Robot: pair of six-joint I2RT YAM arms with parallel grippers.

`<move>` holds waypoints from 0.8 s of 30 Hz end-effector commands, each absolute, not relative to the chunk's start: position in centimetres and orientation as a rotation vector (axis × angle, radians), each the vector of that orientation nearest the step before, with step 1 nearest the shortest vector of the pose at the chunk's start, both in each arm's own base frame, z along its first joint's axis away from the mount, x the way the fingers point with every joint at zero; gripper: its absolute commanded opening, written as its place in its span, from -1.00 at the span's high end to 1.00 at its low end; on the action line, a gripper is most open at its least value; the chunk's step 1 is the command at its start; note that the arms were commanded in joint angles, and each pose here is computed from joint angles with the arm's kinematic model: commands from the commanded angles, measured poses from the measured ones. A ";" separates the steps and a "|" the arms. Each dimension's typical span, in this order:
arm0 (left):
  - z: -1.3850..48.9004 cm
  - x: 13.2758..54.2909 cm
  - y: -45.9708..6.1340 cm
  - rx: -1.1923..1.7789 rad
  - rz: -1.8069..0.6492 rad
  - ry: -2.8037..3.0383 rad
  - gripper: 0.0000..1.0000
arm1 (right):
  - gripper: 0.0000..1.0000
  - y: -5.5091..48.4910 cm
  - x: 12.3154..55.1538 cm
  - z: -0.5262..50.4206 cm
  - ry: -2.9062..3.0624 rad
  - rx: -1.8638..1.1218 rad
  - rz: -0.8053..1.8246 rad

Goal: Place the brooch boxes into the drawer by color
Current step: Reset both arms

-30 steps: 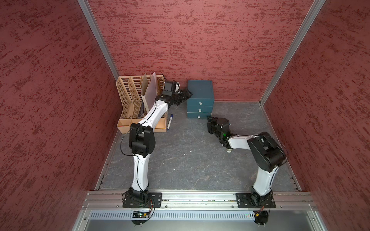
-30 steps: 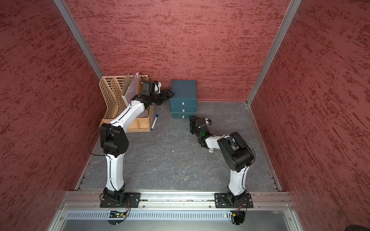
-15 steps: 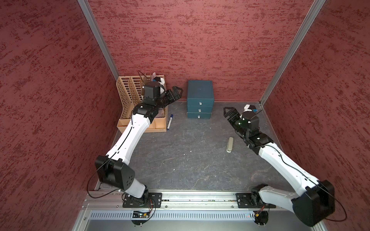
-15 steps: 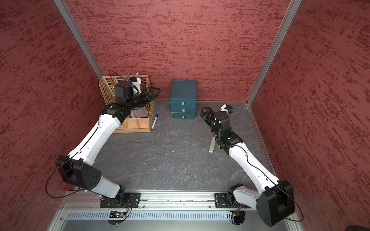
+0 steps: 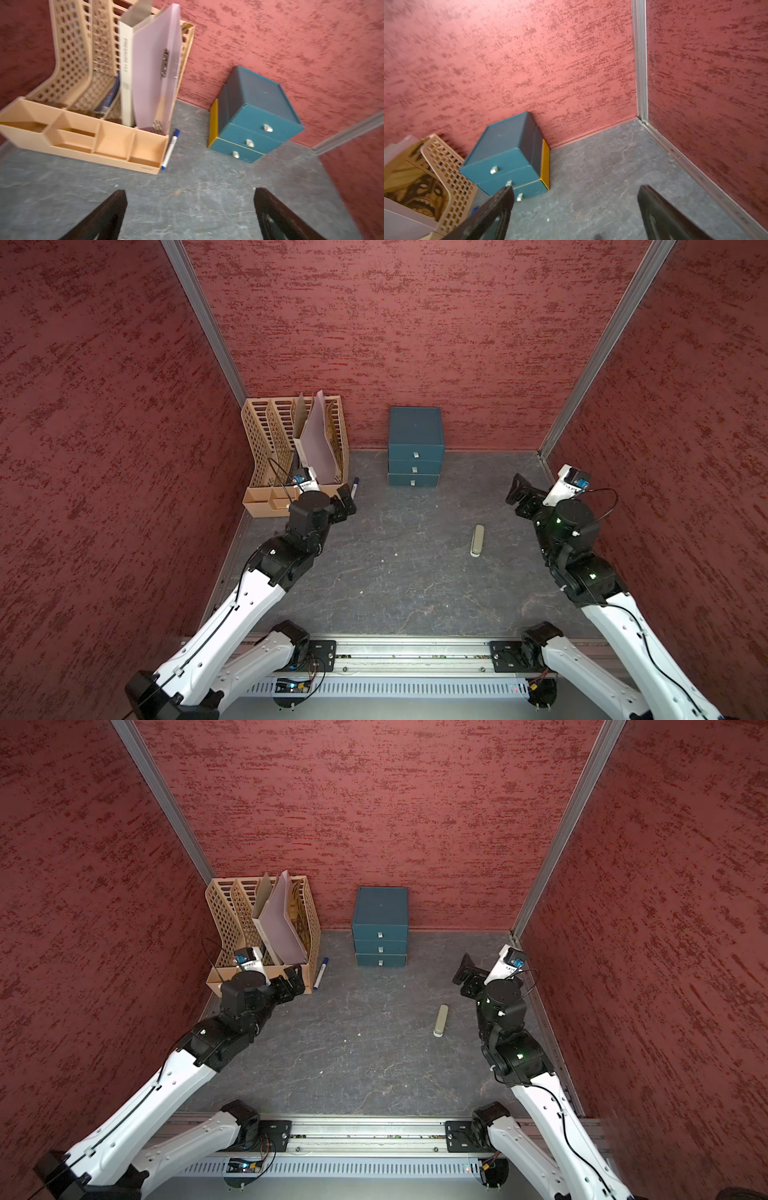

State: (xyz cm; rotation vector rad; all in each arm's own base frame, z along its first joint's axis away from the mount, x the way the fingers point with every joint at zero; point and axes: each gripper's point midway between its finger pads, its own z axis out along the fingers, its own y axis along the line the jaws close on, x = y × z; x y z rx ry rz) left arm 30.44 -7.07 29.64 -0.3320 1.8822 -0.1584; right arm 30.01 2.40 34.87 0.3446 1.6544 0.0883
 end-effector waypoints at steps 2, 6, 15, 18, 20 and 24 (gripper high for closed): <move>28.9 30.5 -4.1 -0.145 0.096 1.766 -0.99 | -0.97 1.5 30.3 33.2 1.599 0.266 -0.055; 24.7 31.8 -1.4 -0.163 0.171 1.740 -0.99 | -0.97 1.3 31.1 30.0 1.586 0.248 -0.118; 17.5 37.3 2.7 -0.249 0.160 1.738 -0.99 | -0.97 0.6 33.4 23.0 1.569 0.200 -0.168; 15.9 38.3 2.8 -0.235 0.124 1.747 -0.99 | -0.97 0.0 34.3 20.3 1.618 0.205 -0.117; 14.7 38.5 3.4 -0.262 0.114 1.765 -0.99 | -0.97 0.0 34.8 19.0 1.639 0.190 -0.110; 13.2 38.6 3.6 -0.261 0.064 1.753 -0.99 | -0.97 -0.3 35.7 16.2 1.639 0.153 -0.129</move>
